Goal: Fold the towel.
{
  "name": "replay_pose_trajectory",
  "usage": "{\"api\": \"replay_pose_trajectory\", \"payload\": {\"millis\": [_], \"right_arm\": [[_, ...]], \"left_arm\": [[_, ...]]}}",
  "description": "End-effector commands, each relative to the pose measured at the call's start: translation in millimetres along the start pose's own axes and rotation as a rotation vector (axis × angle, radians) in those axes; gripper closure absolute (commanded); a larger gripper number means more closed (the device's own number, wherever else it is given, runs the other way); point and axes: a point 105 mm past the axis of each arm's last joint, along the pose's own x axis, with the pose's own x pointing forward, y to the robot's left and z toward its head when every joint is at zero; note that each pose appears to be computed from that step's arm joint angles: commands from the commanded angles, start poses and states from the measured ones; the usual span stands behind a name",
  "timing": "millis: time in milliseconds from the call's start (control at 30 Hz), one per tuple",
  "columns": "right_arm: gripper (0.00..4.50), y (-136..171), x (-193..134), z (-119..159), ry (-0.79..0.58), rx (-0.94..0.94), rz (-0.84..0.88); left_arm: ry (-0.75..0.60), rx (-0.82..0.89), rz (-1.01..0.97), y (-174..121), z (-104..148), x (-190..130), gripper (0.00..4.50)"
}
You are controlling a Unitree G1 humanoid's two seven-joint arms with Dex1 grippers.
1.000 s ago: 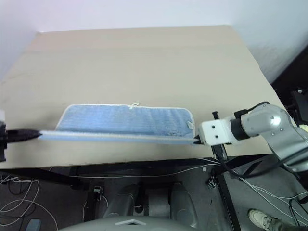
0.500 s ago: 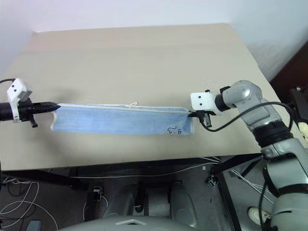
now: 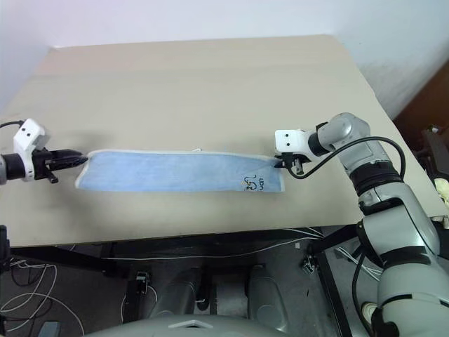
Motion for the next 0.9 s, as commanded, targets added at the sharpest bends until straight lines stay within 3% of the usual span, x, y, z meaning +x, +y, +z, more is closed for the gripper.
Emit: {"api": "replay_pose_trajectory", "payload": {"millis": [33, 167, 200, 300, 433, 567, 900], "right_arm": [[2.10, -13, -17, 10, -0.034, -0.013, -0.049], [0.72, -18, -32, 13, -0.116, 0.050, -0.114], [0.71, -19, -38, 15, -0.151, 0.084, -0.132], [0.71, -17, -50, 16, -0.228, 0.178, -0.168], [0.71, -2, -65, 13, -0.390, 0.469, -0.204], [0.71, 30, -70, 19, -0.524, 0.789, -0.165], [0.71, 91, -65, 4, -0.620, 1.445, -0.024]], "left_arm": [[-0.045, 0.026, 0.073, 12, 9, -15, 1.77], [-0.103, 0.061, 0.099, 16, 19, -22, 0.37], [-0.129, 0.075, 0.107, 16, 23, -24, 0.05], [-0.202, 0.084, 0.110, 16, 31, -27, 0.02], [-0.298, 0.072, -0.014, -3, 40, -28, 0.02], [-0.372, 0.045, -0.199, -45, 48, -20, 0.02], [-0.412, 0.020, -0.488, -146, 52, 9, 0.02]]}}
